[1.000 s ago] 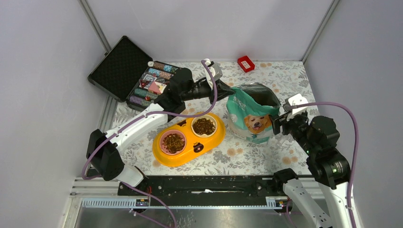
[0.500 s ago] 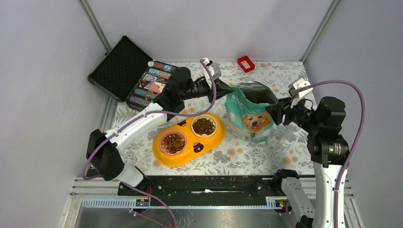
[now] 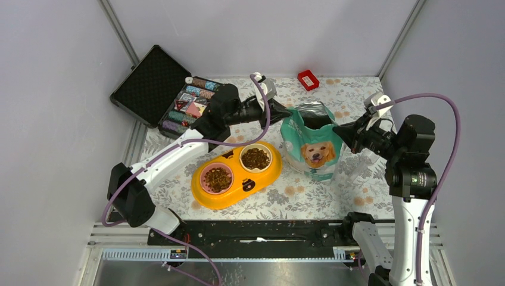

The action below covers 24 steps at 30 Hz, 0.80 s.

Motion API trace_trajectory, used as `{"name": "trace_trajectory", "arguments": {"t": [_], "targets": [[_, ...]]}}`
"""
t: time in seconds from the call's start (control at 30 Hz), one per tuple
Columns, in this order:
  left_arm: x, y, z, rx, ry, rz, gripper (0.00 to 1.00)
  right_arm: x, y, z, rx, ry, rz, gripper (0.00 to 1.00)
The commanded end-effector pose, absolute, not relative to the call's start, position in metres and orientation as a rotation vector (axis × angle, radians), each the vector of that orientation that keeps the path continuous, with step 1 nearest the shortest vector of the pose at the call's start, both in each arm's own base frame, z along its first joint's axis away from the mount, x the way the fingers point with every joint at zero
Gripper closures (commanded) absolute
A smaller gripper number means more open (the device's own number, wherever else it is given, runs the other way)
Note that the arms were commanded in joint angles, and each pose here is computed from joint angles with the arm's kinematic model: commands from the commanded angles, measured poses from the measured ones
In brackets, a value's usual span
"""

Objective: Serve the pet food
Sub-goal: Close the pet food bag at the center of the board.

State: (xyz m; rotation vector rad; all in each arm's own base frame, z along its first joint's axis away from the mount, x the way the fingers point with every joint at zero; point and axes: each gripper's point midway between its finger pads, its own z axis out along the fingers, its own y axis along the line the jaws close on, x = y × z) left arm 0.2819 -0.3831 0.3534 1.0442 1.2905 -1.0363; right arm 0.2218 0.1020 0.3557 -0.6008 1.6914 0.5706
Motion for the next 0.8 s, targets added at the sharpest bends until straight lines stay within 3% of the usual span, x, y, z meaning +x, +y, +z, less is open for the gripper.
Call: {"name": "trace_trajectory", "arguments": {"t": [0.0,0.5,0.77], "targets": [[0.278,-0.362,0.452,0.935,0.992,-0.959,1.00,0.219,0.106,0.372,-0.625,1.606,0.561,1.00],[0.316,-0.322,0.497,0.679,1.014,-1.030,1.00,0.232,0.034,0.378,-0.451,1.616,0.048,1.00],[0.318,-0.327,0.544,0.651,0.936,-1.112,1.00,0.238,0.032,0.446,-0.451,1.467,0.000,1.00]]}}
